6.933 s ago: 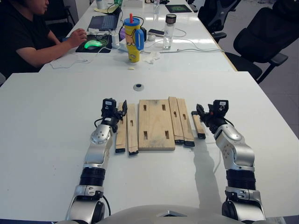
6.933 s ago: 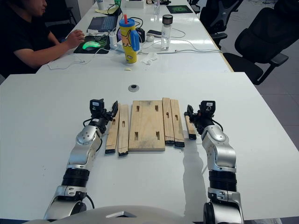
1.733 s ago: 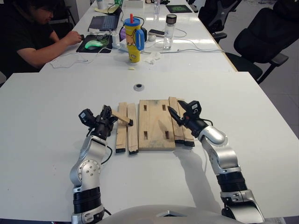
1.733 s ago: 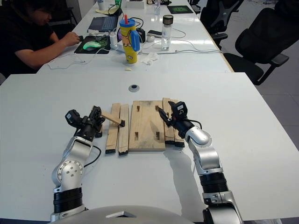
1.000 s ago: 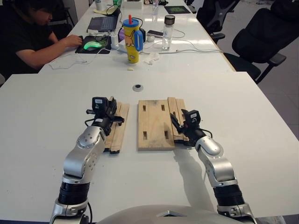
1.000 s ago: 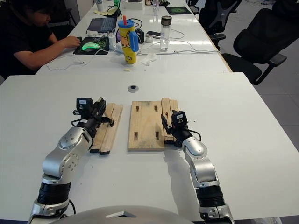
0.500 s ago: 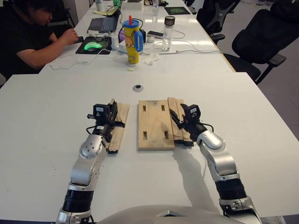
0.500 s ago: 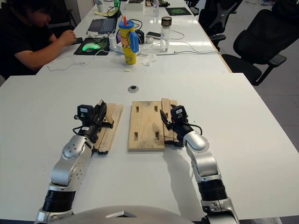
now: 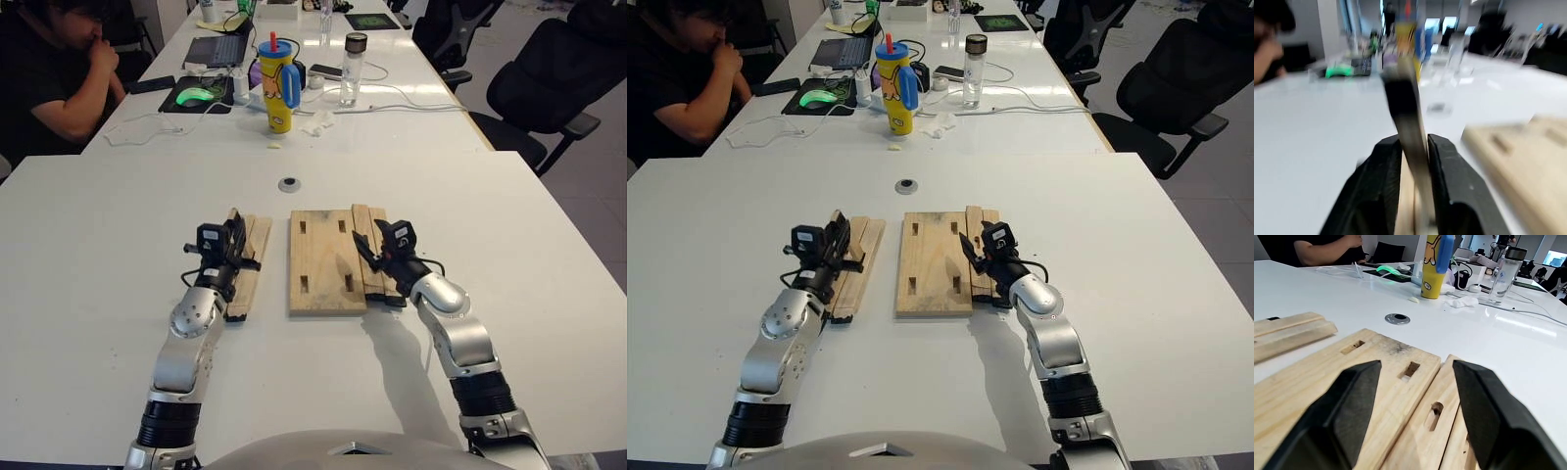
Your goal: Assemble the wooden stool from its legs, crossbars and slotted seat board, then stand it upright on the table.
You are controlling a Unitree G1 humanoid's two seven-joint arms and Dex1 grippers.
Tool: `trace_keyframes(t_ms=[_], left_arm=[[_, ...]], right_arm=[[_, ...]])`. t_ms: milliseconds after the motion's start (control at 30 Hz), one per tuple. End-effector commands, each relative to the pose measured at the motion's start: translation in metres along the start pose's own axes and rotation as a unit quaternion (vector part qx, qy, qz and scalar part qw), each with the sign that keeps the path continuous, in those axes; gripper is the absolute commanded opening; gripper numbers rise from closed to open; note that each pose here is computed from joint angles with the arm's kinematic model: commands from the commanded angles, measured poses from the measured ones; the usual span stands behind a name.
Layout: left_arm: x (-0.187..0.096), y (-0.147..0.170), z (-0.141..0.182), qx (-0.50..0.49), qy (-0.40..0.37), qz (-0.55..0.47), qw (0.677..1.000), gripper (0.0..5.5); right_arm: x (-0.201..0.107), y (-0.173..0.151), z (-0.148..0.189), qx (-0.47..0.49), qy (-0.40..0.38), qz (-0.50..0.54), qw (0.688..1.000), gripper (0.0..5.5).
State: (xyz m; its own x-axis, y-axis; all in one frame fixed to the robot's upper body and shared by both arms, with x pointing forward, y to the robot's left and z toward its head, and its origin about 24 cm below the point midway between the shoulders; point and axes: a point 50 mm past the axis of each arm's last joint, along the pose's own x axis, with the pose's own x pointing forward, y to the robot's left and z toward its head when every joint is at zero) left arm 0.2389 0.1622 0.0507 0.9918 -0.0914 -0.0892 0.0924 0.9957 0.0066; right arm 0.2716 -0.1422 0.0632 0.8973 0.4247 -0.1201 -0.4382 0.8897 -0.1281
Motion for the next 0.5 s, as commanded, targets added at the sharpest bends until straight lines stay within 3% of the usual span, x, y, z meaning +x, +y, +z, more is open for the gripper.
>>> trace_keyframes(t_ms=[33,167,300,500], left_arm=[[0.004,0.002,0.038,0.0,-0.105,-0.002,0.994,1.66],[0.005,-0.001,0.065,0.007,-0.166,-0.015,0.986,2.31],[0.018,0.002,0.105,0.013,-0.217,-0.004,0.976,2.31],[0.045,0.002,0.144,-0.013,-0.226,-0.023,0.974,2.31]], right_arm=[[0.004,0.0,0.001,-0.001,-0.007,0.0,1.0,2.73],[0.004,0.0,-0.001,0.004,-0.007,-0.003,1.0,2.73],[0.006,0.001,0.0,0.005,-0.011,-0.001,1.0,2.73],[0.01,0.002,0.001,0.002,-0.014,-0.002,1.0,2.73]])
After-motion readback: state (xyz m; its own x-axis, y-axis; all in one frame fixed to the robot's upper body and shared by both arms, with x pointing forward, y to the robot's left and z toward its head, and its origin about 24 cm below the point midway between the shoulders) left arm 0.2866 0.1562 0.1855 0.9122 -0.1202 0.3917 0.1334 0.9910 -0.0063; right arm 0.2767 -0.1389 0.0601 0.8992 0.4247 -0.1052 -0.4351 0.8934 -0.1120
